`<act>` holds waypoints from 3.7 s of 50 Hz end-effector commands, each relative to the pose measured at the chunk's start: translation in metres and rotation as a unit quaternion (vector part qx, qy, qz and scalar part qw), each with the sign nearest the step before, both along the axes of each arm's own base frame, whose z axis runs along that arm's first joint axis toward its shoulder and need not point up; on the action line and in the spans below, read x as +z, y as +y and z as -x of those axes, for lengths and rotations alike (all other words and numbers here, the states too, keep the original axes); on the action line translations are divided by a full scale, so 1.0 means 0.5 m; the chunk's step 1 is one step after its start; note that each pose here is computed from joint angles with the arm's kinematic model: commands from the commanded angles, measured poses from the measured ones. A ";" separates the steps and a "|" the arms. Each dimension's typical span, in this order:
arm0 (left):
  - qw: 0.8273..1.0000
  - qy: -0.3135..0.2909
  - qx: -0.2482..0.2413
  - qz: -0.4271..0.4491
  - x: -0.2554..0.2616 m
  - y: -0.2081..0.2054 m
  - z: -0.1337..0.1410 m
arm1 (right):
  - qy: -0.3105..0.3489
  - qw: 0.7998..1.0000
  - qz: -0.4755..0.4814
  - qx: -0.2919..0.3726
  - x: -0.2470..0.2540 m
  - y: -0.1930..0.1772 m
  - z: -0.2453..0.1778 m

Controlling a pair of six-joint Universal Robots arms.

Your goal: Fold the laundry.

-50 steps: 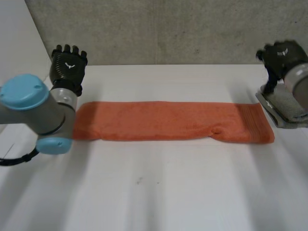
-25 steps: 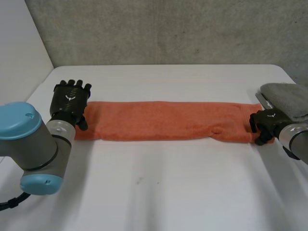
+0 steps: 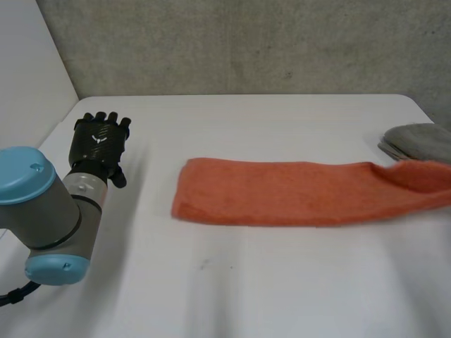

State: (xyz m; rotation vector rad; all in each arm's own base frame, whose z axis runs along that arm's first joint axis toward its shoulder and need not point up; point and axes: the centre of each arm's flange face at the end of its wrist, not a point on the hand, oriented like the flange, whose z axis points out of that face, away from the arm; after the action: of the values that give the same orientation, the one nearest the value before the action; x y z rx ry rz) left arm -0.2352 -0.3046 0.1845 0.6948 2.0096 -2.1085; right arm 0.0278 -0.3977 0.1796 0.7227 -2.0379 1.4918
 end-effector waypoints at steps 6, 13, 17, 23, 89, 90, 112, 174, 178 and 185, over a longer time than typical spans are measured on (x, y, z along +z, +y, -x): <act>1.000 0.002 0.001 0.006 0.010 0.003 -0.003 | -0.032 0.971 0.113 0.209 0.128 0.039 -0.342; 1.000 0.004 0.007 0.009 0.017 0.002 -0.011 | -0.045 0.904 0.147 0.399 0.103 0.164 -0.628; 1.000 0.003 0.007 0.008 0.016 0.003 -0.011 | -0.049 0.861 0.121 0.492 0.036 0.242 -0.739; 1.000 0.003 0.005 0.007 0.014 0.004 -0.010 | -0.046 0.822 0.085 0.561 -0.061 0.305 -0.817; 0.997 0.045 -0.062 -0.006 0.062 0.003 0.080 | -0.142 0.855 0.003 0.499 0.006 0.300 -0.747; 0.997 0.046 -0.062 -0.007 0.061 0.004 0.080 | -0.142 0.837 -0.021 0.528 -0.025 0.320 -0.763; 0.969 0.082 -0.188 -0.140 -0.018 0.045 0.240 | -0.310 0.890 -0.130 0.309 -0.009 0.203 -0.676; 0.924 0.165 -0.316 -0.139 0.244 0.077 0.239 | -0.201 0.921 -0.072 0.327 -0.148 0.267 -0.696; 0.923 0.163 -0.315 -0.146 0.233 0.078 0.238 | -0.208 0.919 -0.056 0.329 -0.131 0.260 -0.699; 0.923 0.161 -0.313 -0.157 0.218 0.079 0.237 | -0.217 0.917 -0.033 0.333 -0.095 0.247 -0.706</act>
State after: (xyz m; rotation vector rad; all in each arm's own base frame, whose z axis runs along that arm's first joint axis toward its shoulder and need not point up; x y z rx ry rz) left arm -0.3541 -0.2654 0.2985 1.2580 2.5963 -2.3840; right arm 0.3789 -0.2696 0.1197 1.3261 -2.3207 2.0701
